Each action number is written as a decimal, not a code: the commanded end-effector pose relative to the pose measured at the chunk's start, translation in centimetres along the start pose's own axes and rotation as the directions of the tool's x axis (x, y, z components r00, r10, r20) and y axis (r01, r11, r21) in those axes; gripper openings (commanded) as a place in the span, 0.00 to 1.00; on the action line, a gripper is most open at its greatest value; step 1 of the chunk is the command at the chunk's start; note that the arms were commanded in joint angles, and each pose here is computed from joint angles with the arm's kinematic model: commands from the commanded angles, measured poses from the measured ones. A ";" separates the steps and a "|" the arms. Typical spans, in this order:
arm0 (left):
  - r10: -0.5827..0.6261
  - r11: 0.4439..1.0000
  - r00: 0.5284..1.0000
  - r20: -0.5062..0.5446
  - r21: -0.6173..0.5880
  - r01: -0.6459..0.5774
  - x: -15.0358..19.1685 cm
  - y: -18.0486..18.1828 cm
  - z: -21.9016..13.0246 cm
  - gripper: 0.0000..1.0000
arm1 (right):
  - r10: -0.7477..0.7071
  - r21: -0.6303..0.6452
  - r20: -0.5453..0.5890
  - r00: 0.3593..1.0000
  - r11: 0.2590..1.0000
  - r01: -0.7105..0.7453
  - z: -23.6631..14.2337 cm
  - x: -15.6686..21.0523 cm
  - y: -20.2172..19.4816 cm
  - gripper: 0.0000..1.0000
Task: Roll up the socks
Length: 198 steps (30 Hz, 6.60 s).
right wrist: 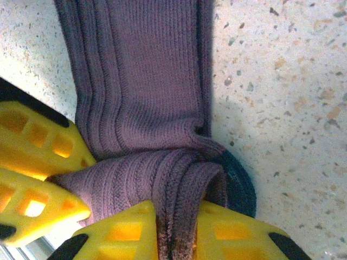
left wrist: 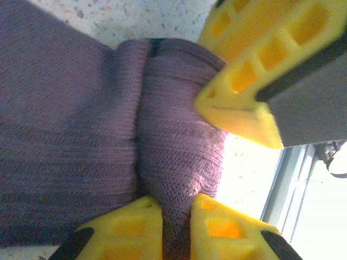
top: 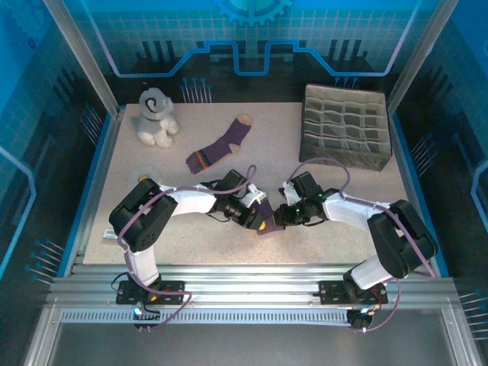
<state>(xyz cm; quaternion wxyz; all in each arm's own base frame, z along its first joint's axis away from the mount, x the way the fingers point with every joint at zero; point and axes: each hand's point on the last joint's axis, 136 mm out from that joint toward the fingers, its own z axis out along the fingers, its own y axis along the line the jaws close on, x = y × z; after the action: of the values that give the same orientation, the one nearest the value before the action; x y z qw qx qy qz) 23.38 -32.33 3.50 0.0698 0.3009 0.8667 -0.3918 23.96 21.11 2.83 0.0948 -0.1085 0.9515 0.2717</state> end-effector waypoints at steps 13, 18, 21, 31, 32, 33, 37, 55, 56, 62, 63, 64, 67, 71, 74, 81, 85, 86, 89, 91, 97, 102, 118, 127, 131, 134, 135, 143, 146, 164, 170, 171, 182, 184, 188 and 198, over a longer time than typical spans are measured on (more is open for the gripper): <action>0.498 0.858 0.864 0.068 -0.183 -0.480 1.5 -2.7 -3.6 0.42 | 0.061 0.159 -0.178 0.982 0.987 -0.032 1.7 3.8 -3.5 0.15; 0.669 0.719 0.741 0.057 -0.300 -0.627 1.6 -3.8 -4.5 0.43 | 0.058 0.160 -0.187 0.981 0.987 -0.028 1.9 4.2 -3.5 0.15; 0.793 0.557 0.609 0.015 -0.421 -0.716 1.3 -4.8 -4.6 0.48 | 0.055 0.159 -0.190 0.980 0.987 -0.025 2.0 4.2 -3.4 0.15; 0.851 0.404 0.520 -0.070 -0.545 -0.735 -0.3 -4.1 -2.8 0.56 | 0.050 0.151 -0.201 0.978 0.988 -0.019 1.9 4.1 -3.2 0.14; 0.852 0.403 0.519 -0.072 -0.543 -0.737 -0.3 -4.0 -2.5 0.57 | 0.050 0.154 -0.202 0.978 0.988 -0.019 1.9 4.2 -3.2 0.15; 0.851 0.403 0.519 -0.075 -0.540 -0.739 -0.3 -3.9 -2.2 0.57 | 0.051 0.153 -0.203 0.978 0.988 -0.020 1.9 4.2 -3.2 0.14; 0.842 0.411 0.531 -0.100 -0.519 -0.749 0.0 -3.0 -0.9 0.59 | 0.052 0.155 -0.207 0.977 0.988 -0.020 1.8 4.3 -3.2 0.14; 0.763 0.439 0.616 -0.198 -0.540 -0.718 1.6 1.3 1.7 0.29 | 0.059 0.135 -0.202 0.978 0.990 -0.032 0.5 4.5 -2.2 0.14; 0.759 0.443 0.620 -0.200 -0.539 -0.716 1.7 1.4 1.8 0.25 | 0.061 0.132 -0.200 0.978 0.991 -0.035 0.3 4.5 -2.1 0.15; 0.750 0.472 0.634 -0.190 -0.517 -0.714 3.0 1.8 2.2 0.00 | 0.041 0.113 -0.168 0.985 0.993 -0.022 -2.2 3.9 -0.6 0.21; 0.750 0.481 0.635 -0.183 -0.508 -0.715 3.3 1.7 2.2 0.00 | 0.033 0.114 -0.160 0.987 0.993 -0.015 -2.9 3.7 -0.3 0.25; 0.752 0.488 0.635 -0.179 -0.497 -0.718 3.6 1.7 2.3 0.00 | 0.028 0.114 -0.149 0.988 0.993 -0.011 -3.6 3.4 -0.1 0.31; 0.757 0.514 0.634 -0.161 -0.454 -0.728 4.5 1.2 2.6 0.00 | 0.009 0.099 -0.107 0.994 0.995 0.002 -5.7 2.3 0.6 0.39; 0.755 0.560 0.643 -0.126 -0.387 -0.733 5.5 0.6 2.8 0.00 | -0.031 0.092 -0.032 0.999 0.995 0.034 -7.6 -0.2 1.2 0.39; 0.752 0.589 0.653 -0.094 -0.351 -0.728 6.0 0.2 2.8 0.00 | -0.076 0.086 -0.013 0.997 0.993 0.077 -7.2 -2.3 1.6 0.37; 0.738 0.616 0.668 -0.097 -0.307 -0.725 7.0 0.3 2.9 0.00 | -0.186 0.007 -0.097 0.978 0.982 0.188 -2.0 -5.4 4.3 0.29; 0.720 0.635 0.686 -0.106 -0.301 -0.712 7.3 0.5 2.7 0.00 | -0.190 0.024 -0.171 0.967 0.980 0.197 1.2 -5.1 3.8 0.26; 0.710 0.645 0.696 -0.110 -0.297 -0.705 7.3 0.5 2.6 0.00 | -0.173 0.039 -0.187 0.967 0.982 0.183 1.9 -4.8 3.1 0.25; 0.694 0.667 0.712 -0.110 -0.275 -0.692 7.7 0.5 2.4 0.00 | -0.118 0.085 -0.223 0.968 0.987 0.140 3.2 -4.2 0.9 0.24; 0.685 0.679 0.721 -0.105 -0.266 -0.684 7.9 0.4 2.2 0.00 | -0.087 0.100 -0.239 0.967 0.988 0.114 3.6 -3.8 -0.3 0.24; 0.636 0.731 0.767 -0.085 -0.249 -0.635 7.8 0.0 1.5 0.00 | -0.030 0.131 -0.256 0.966 0.989 0.065 4.0 -3.2 -2.6 0.24; 0.552 0.804 0.831 -0.071 -0.219 -0.552 7.2 -0.1 1.2 0.00 | -0.018 0.136 -0.246 0.969 0.989 0.053 3.7 -3.4 -3.3 0.24; 0.289 0.957 0.947 -0.140 0.011 -0.290 5.5 0.0 1.3 0.00 | -0.141 0.004 0.073 0.987 0.990 0.141 -4.1 -7.0 0.6 0.31; 0.227 0.974 0.963 -0.144 0.042 -0.223 5.0 0.7 1.5 0.00 | -0.438 0.098 0.261 0.860 0.898 0.428 -10.7 -5.2 1.9 0.39; 0.194 0.980 0.971 -0.140 0.061 -0.187 5.0 1.0 1.5 0.00 | -0.674 0.245 0.284 0.682 0.739 0.628 -12.7 -3.5 2.9 0.41; 0.173 0.984 0.975 -0.142 0.074 -0.164 4.8 1.2 1.6 0.00 | -0.796 0.335 0.310 0.520 0.604 0.723 -13.2 -2.8 4.1 0.46; 0.168 0.984 0.975 -0.147 0.080 -0.158 4.8 1.1 1.6 0.00 | -0.833 0.356 0.303 0.463 0.550 0.755 -13.1 -2.5 4.5 0.48; 0.113 0.989 0.981 -0.159 0.109 -0.097 4.4 1.2 1.6 0.00 | -0.989 0.353 0.038 0.141 0.145 0.924 -8.4 1.6 5.6 0.57; 0.099 0.990 0.982 -0.161 0.118 -0.081 4.5 1.4 1.4 0.00 | -0.995 0.324 -0.036 0.094 0.077 0.943 -7.1 2.2 5.3 0.60; 0.078 0.986 0.982 -0.172 0.162 -0.050 4.9 1.3 1.6 0.00 | -0.974 0.217 -0.228 0.011 -0.040 0.975 -2.7 2.5 2.7 0.69; 0.080 0.985 0.981 -0.176 0.168 -0.050 5.0 1.2 1.4 0.00 | -0.964 0.213 -0.267 0.005 -0.054 0.976 -1.0 2.1 2.0 0.64; 0.081 0.984 0.981 -0.176 0.169 -0.051 5.0 1.2 1.3 0.00 | -0.961 0.211 -0.276 0.004 -0.056 0.976 -0.7 2.1 1.9 0.62; 0.135 0.990 0.988 -0.070 0.054 -0.131 3.3 1.7 -0.4 0.17 | -0.943 0.198 -0.331 -0.021 -0.091 0.976 0.6 3.4 1.4 0.00; 0.150 0.988 0.988 -0.045 0.038 -0.149 2.6 1.4 -1.1 0.23 | -0.936 0.181 -0.350 -0.020 -0.089 0.979 0.8 3.7 1.2 0.00; 0.145 0.989 0.989 0.010 0.029 -0.145 1.3 0.9 -2.6 0.29 | -0.925 0.144 -0.380 -0.013 -0.073 0.987 1.3 4.5 0.8 0.00; 0.087 0.996 0.989 0.119 0.015 -0.090 -1.2 1.1 -6.1 0.32 | -0.910 0.109 -0.414 -0.009 -0.059 0.992 1.9 5.4 0.5 0.00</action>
<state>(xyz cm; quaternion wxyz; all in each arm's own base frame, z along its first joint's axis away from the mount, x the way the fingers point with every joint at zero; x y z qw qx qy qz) 25.35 -28.46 6.84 0.1361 0.3375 0.8350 -0.4127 21.47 23.51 2.91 0.2490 -0.7323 0.6276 -0.0887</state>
